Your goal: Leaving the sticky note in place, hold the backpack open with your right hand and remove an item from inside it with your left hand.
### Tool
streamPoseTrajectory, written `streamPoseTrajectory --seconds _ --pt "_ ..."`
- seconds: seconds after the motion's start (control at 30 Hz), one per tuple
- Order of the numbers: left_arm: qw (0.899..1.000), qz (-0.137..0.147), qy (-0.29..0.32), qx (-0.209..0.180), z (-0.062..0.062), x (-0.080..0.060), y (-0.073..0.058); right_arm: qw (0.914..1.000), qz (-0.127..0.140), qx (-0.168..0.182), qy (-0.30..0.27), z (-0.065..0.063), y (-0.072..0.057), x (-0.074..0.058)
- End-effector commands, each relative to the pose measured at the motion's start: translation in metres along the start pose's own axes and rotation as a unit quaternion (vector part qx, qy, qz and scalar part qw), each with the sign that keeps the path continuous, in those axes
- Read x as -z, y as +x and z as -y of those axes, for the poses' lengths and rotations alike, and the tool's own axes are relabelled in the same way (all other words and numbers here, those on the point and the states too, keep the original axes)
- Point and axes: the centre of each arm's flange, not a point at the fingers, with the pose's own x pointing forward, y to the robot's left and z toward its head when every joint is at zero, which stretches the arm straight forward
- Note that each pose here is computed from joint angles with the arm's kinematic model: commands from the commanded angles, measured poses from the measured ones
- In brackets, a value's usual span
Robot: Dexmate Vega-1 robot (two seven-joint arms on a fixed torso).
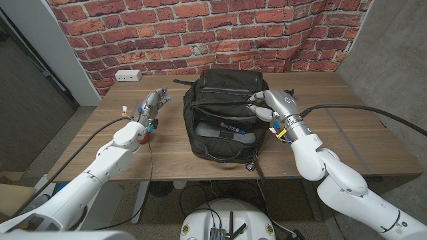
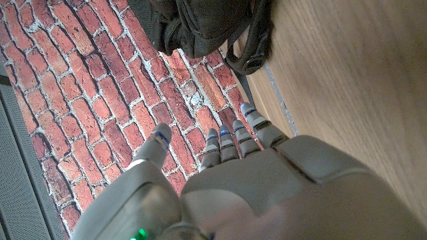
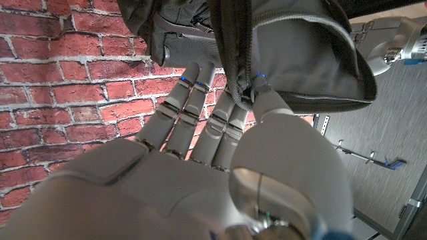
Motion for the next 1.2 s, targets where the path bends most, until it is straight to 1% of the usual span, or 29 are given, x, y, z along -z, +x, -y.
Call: streamPoseTrajectory --seconds 0.03,0.23,0.47,0.5,0.67,0.9,1.0,1.2 --pt "1.000 0.006 0.018 0.002 0.007 -0.006 -0.019 0.9984 -0.019 -0.009 0.052 0.016 0.012 0.011" --pt "0.999 0.008 0.032 0.010 0.011 -0.012 -0.025 0.9980 -0.016 -0.009 0.060 0.021 0.021 0.016" --pt "0.998 0.001 0.056 0.026 0.011 -0.021 -0.028 0.9972 -0.024 -0.015 0.069 0.028 0.032 0.022" --pt "0.998 0.002 0.060 0.028 0.011 -0.023 -0.029 0.9968 -0.026 -0.016 0.074 0.030 0.035 0.024" --pt "0.997 0.004 0.072 0.030 0.011 -0.027 -0.031 0.9965 -0.026 -0.019 0.077 0.034 0.041 0.026" --pt "0.996 0.004 0.088 0.033 0.009 -0.033 -0.036 0.9954 -0.023 -0.028 0.089 0.036 0.055 0.029" --pt "0.995 0.000 0.095 0.040 0.009 -0.035 -0.038 0.9942 -0.025 -0.033 0.100 0.036 0.061 0.031" --pt "0.994 -0.001 0.103 0.043 0.008 -0.038 -0.043 0.9910 -0.028 -0.027 0.128 0.039 0.073 0.036"
